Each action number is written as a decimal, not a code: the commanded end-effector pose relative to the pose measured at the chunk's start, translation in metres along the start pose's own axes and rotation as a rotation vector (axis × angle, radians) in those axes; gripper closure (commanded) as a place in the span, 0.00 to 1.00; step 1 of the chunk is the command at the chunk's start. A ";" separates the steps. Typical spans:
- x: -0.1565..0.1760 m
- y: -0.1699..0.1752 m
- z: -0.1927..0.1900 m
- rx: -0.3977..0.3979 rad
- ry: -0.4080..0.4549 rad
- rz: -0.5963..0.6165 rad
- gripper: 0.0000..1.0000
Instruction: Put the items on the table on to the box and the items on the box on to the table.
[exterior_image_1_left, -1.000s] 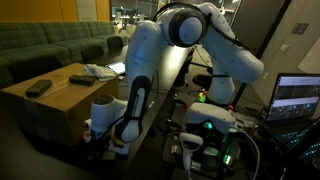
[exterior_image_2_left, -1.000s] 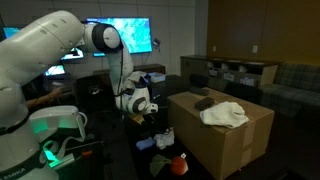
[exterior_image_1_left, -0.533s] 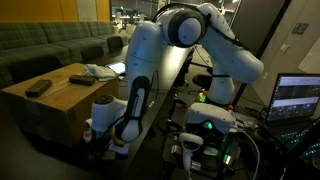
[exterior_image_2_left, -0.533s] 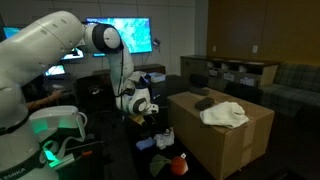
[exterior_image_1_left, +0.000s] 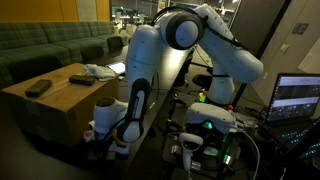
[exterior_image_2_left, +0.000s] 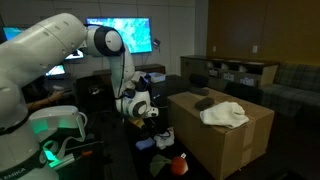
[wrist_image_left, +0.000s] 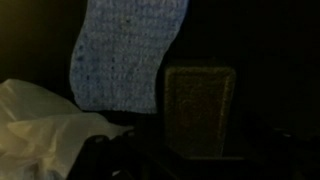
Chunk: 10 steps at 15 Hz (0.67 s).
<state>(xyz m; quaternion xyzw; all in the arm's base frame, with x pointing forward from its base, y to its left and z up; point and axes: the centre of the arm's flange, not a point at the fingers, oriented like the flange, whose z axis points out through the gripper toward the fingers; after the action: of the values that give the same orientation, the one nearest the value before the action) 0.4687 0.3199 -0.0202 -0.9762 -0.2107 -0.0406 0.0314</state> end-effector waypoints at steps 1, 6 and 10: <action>0.004 0.000 0.006 0.020 0.006 -0.008 0.29; 0.005 -0.007 -0.007 0.022 0.009 -0.027 0.61; 0.006 -0.018 -0.022 0.011 0.021 -0.046 0.69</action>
<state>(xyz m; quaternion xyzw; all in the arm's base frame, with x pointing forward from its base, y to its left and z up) 0.4671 0.3286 -0.0148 -0.9733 -0.2223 -0.0434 0.0375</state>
